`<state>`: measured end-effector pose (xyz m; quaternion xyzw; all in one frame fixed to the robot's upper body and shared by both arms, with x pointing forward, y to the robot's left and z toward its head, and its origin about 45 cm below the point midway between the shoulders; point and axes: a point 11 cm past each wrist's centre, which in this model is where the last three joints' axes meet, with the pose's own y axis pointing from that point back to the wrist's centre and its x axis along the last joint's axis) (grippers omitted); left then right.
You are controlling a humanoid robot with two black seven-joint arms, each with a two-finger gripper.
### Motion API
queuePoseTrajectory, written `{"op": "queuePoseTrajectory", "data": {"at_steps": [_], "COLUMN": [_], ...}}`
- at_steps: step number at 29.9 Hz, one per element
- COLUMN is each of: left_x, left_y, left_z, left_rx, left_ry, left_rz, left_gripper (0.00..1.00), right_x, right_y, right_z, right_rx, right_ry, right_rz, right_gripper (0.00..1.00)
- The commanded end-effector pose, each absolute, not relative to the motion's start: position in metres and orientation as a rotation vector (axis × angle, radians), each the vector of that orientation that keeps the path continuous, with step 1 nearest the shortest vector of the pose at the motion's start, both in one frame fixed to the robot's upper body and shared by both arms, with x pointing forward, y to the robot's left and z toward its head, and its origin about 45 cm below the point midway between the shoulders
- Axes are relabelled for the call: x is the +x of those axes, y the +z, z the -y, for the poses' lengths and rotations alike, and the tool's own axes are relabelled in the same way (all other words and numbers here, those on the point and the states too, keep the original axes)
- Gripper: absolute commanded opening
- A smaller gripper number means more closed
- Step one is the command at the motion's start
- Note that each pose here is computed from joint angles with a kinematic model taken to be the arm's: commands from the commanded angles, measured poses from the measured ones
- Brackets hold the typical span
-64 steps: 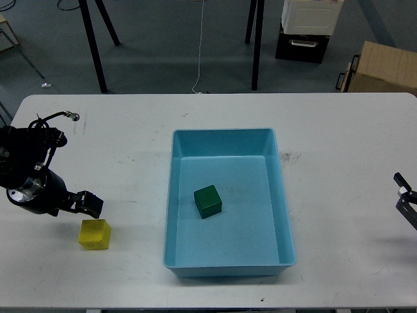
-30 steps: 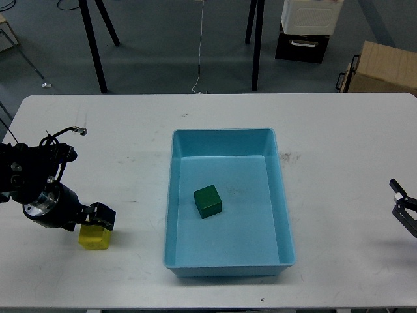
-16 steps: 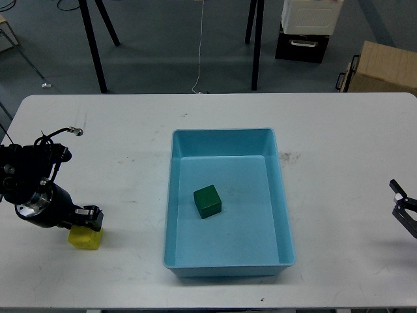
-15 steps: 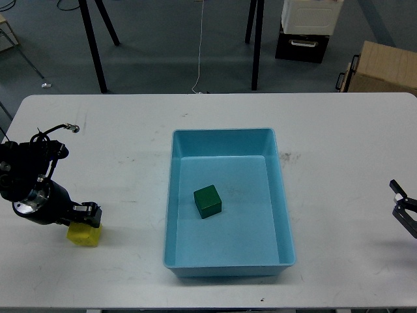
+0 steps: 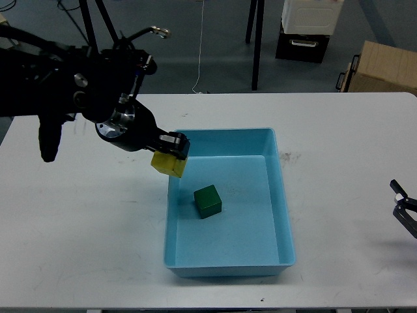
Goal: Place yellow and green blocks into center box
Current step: 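Lift the yellow cube into the bin beside the green cube, release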
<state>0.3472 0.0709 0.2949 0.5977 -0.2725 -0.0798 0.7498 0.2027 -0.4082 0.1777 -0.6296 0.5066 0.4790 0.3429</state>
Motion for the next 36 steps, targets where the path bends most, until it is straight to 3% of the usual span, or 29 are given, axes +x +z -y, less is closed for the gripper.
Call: {"op": "queuePoseTrajectory", "data": {"at_steps": [1, 10, 19, 26, 30, 36], "left_x": [0.340, 0.355, 0.365, 0.368, 0.386, 0.443], "left_y": [0.277, 0.258, 0.237, 0.238, 0.255, 0.343], "left_z": [-0.050, -0.044, -0.054, -0.054, -0.064, -0.064], "left_rx": [1.334, 1.333, 1.322, 1.309, 1.277, 0.859], "left_ry": [-0.243, -0.203, -0.157, -0.148, -0.061, 0.290], "left_rz": [0.633, 0.613, 0.551, 0.547, 0.534, 0.388], "left_gripper": [0.00, 0.20, 0.64, 0.85, 0.87, 0.89], "right_x": [0.199, 0.199, 0.198, 0.197, 0.199, 0.204], "right_y": [0.173, 0.169, 0.166, 0.163, 0.165, 0.169], "right_z": [0.411, 0.410, 0.413, 0.415, 0.415, 0.415], "right_rx": [-1.622, -1.617, -1.618, -1.611, -1.614, -1.621], "right_ry": [1.254, 1.262, 1.262, 1.265, 1.260, 1.238], "right_rz": [-1.334, -1.341, -1.360, -1.369, -1.366, -1.357], "right_gripper": [1.00, 1.00, 1.00, 1.00, 1.00, 1.00]}}
